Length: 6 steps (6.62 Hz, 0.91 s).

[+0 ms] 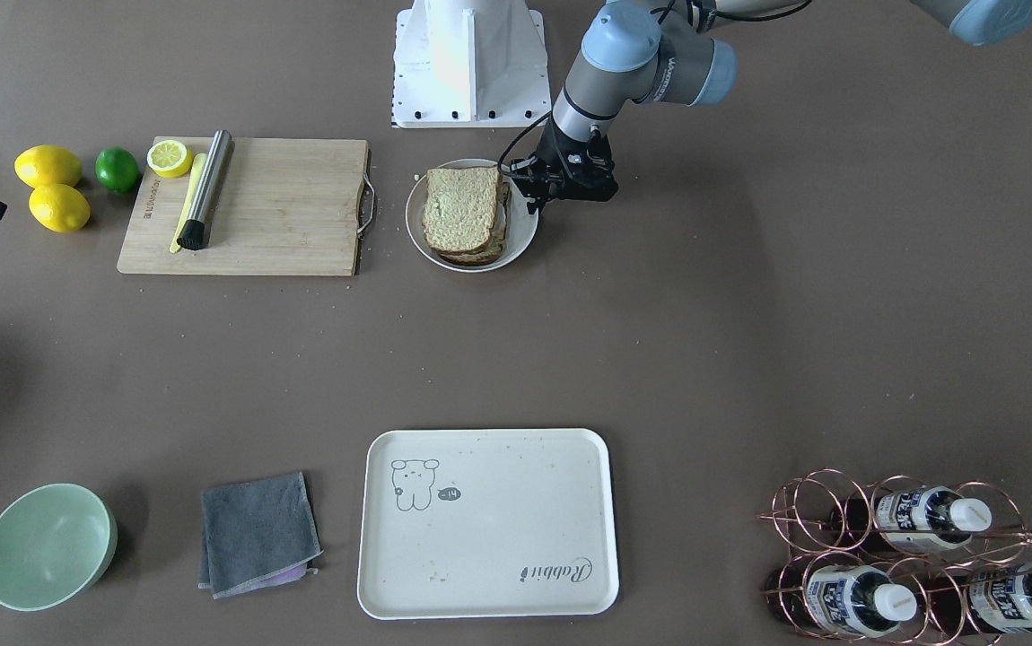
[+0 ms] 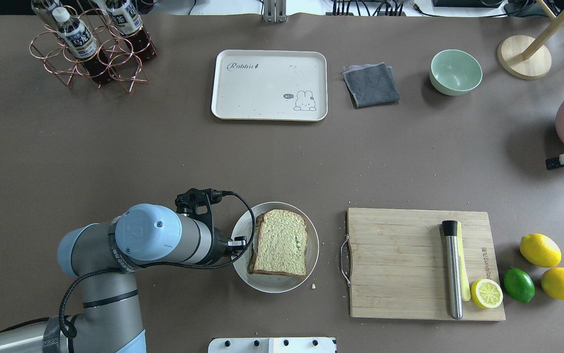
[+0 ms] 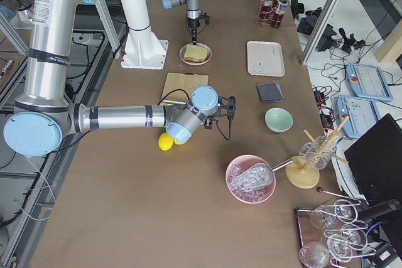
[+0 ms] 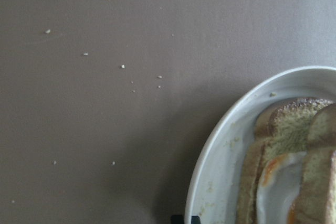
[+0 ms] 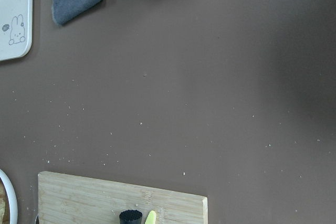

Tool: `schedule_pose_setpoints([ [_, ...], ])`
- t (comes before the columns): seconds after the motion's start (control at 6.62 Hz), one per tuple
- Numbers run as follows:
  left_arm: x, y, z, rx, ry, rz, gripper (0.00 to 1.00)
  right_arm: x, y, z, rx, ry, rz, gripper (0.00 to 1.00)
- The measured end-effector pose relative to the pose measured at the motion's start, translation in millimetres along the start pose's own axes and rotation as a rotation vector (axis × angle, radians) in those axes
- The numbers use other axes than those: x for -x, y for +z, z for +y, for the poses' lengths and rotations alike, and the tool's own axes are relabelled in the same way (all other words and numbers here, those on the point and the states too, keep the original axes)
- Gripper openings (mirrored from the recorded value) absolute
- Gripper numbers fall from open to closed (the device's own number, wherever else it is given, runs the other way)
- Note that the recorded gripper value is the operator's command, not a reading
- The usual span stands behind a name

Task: Make sandwich and place on tray
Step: 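Grasp the rim of the white plate with the left gripper, then slide the plate with the left gripper onto the white rabbit tray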

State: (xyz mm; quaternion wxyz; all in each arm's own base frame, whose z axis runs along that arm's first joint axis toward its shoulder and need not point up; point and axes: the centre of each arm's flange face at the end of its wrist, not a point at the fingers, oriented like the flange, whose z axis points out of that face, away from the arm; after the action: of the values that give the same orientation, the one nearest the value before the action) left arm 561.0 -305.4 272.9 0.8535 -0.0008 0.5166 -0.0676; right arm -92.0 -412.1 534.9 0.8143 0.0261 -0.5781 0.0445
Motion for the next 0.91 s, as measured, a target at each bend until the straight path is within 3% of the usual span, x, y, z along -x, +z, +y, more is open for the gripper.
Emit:
schedule_pose_setpoints([
  [0.45, -14.6, -31.0, -51.7, -0.070, -0.203, 0.070, 0.00, 1.2, 0.0, -0.1, 0.000, -0.002, -0.001, 1.00],
  [0.91, -35.3, -34.4, -164.5, -0.195, -0.406, 0.126, 0.00, 4.3, -0.5, -1.2, -0.002, -0.008, -0.004, 1.00],
])
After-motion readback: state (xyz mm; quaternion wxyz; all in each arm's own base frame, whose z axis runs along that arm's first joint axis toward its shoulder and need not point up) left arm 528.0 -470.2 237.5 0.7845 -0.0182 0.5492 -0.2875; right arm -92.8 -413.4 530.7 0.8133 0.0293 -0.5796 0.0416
